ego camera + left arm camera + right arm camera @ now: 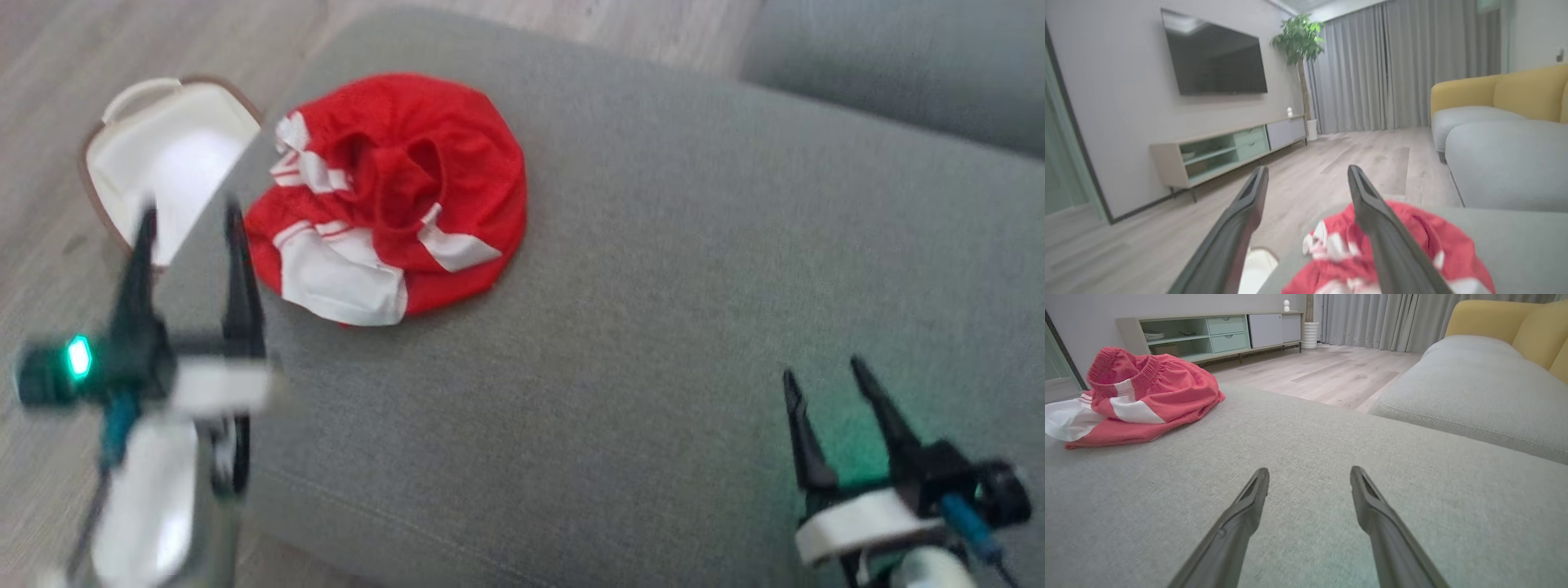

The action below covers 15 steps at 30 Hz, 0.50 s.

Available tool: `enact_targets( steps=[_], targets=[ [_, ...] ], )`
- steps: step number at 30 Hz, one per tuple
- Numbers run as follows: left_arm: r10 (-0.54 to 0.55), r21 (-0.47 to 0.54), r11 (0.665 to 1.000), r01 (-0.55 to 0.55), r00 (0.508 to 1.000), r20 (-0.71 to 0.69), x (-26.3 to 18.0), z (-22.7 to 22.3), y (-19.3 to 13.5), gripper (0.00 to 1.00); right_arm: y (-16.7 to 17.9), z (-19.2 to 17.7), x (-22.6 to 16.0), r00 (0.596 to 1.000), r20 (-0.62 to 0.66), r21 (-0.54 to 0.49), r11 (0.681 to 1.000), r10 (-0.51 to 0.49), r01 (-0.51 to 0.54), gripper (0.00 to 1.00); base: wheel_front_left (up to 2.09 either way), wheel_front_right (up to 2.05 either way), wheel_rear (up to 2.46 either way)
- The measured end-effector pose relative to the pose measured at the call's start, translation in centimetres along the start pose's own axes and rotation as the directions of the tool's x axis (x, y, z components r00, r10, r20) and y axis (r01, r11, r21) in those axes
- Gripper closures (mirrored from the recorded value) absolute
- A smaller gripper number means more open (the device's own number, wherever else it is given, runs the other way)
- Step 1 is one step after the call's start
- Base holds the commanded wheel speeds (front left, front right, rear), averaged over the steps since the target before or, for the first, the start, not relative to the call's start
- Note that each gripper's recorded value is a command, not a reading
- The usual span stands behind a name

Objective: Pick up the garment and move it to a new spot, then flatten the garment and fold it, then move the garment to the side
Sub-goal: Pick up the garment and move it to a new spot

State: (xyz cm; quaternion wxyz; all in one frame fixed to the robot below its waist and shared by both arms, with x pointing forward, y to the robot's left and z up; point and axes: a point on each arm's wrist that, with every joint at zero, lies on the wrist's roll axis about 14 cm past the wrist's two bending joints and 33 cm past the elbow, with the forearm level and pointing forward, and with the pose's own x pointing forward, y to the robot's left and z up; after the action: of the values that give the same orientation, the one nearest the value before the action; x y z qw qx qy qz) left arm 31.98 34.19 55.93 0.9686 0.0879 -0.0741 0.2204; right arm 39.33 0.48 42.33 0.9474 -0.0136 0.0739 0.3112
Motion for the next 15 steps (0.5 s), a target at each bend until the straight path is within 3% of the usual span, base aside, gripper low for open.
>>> enact_targets(
  steps=[3, 6, 7, 12, 15],
  targets=[
    [-0.065, 0.025, 0.998, 0.064, 0.997, 0.043, 5.1, 1.5, -1.7, 0.0, -1.9, 0.2, 1.5, 1.0, 0.022, -0.025, 1.0, -0.012, 0.013, 0.0, 0.0, 0.0, 0.0],
    [-0.118, 0.056, 0.991, 0.118, 0.993, -0.004, 10.0, 1.1, -3.7, 0.0, -4.1, -0.5, 2.6, 0.999, 0.025, -0.06, 0.998, -0.021, 0.023, 0.0, 0.0, 0.0, 0.0],
    [-0.118, 0.056, 0.991, 0.118, 0.993, -0.004, 10.0, 1.1, -3.7, 0.0, -4.1, -0.5, 2.6, 0.999, 0.025, -0.06, 0.998, -0.021, 0.023, 0.0, 0.0, 0.0, 0.0],
    [-0.175, 0.039, 0.981, 0.189, 0.959, -0.222, 16.2, -2.3, -7.2, 0.0, -6.4, -2.4, 3.8, 1.0, 0.007, -0.076, 0.997, -0.022, 0.023, 0.0, 0.0, 0.0, 0.0],
    [-0.186, 0.001, 0.979, 0.204, 0.894, -0.407, 17.1, -6.9, -8.5, 0.0, -7.1, -3.6, 4.3, 1.0, -0.004, -0.077, 0.997, -0.019, 0.018, 0.0, 0.0, 0.0, 0.0]
  ],
)
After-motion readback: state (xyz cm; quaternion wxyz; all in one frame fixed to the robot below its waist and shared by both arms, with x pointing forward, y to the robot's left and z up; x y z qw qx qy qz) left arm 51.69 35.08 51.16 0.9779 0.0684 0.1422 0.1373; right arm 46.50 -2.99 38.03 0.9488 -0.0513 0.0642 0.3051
